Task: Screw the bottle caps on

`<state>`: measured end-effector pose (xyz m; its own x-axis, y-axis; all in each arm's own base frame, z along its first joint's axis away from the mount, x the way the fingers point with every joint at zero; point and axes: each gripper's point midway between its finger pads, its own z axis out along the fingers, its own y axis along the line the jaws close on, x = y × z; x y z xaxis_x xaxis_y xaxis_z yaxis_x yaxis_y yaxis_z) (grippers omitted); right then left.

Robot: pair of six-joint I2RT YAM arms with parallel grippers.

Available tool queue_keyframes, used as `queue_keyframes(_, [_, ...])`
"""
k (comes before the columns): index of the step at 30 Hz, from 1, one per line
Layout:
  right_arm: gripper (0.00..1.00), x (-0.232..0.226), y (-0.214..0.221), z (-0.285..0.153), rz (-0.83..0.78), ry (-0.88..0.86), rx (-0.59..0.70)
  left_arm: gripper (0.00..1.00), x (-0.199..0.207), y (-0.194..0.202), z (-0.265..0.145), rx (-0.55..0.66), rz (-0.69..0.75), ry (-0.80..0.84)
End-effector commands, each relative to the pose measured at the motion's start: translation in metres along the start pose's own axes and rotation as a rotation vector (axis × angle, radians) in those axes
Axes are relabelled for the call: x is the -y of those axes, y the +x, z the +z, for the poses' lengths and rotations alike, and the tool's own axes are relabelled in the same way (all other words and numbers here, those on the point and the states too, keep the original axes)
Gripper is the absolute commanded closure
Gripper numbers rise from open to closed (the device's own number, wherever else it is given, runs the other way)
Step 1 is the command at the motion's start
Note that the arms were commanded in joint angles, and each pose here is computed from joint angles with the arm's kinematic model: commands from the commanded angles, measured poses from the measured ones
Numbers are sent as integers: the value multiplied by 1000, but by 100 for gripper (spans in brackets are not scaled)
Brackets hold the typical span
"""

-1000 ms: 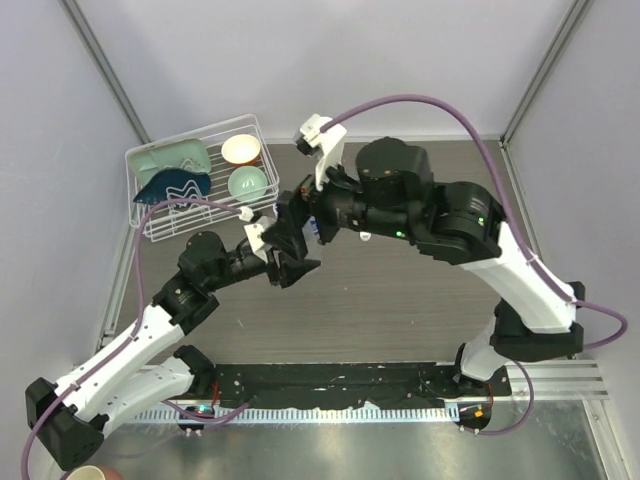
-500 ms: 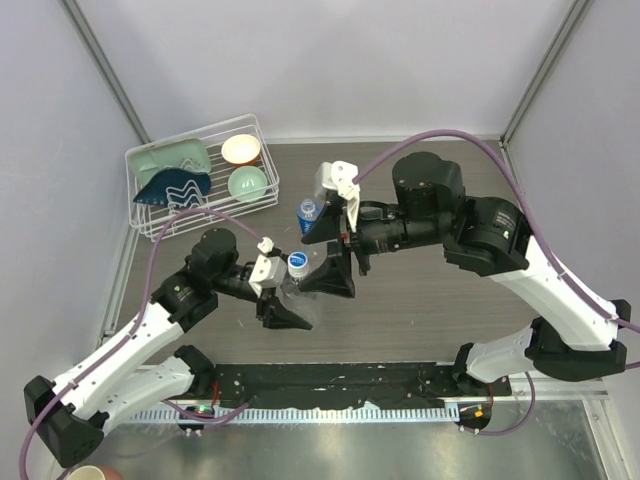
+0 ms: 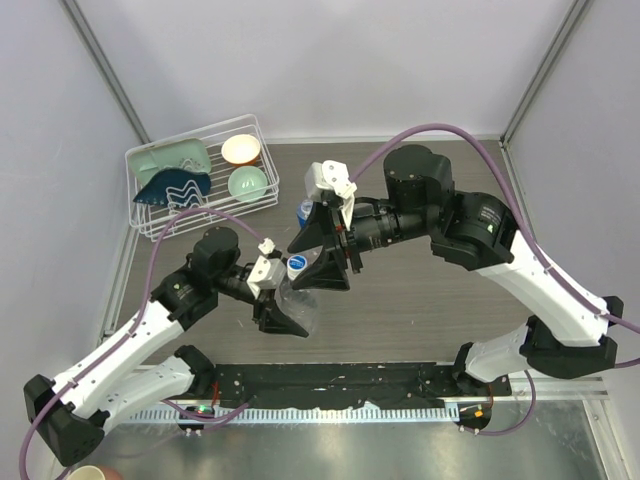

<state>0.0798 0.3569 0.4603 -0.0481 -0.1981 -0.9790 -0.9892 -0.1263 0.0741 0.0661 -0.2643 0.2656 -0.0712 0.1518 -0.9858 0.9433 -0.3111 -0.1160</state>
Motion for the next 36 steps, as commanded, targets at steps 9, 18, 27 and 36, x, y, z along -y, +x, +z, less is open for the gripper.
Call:
queue_keyframes(9, [34,18,-3,4,-15,0,29,95,8,-28,-2,33,77,30])
queue_keyframes(18, [56,20,5,11,20,-39,17,96,5,-28,-3,35,80,3])
queue_keyframes(27, [99,33,22,5,79,41,-15,97,-19,-46,-8,82,152,-124])
queue_keyframes(36, [99,105,60,6,230,427,-104,100,-79,-63,-27,133,222,-453])
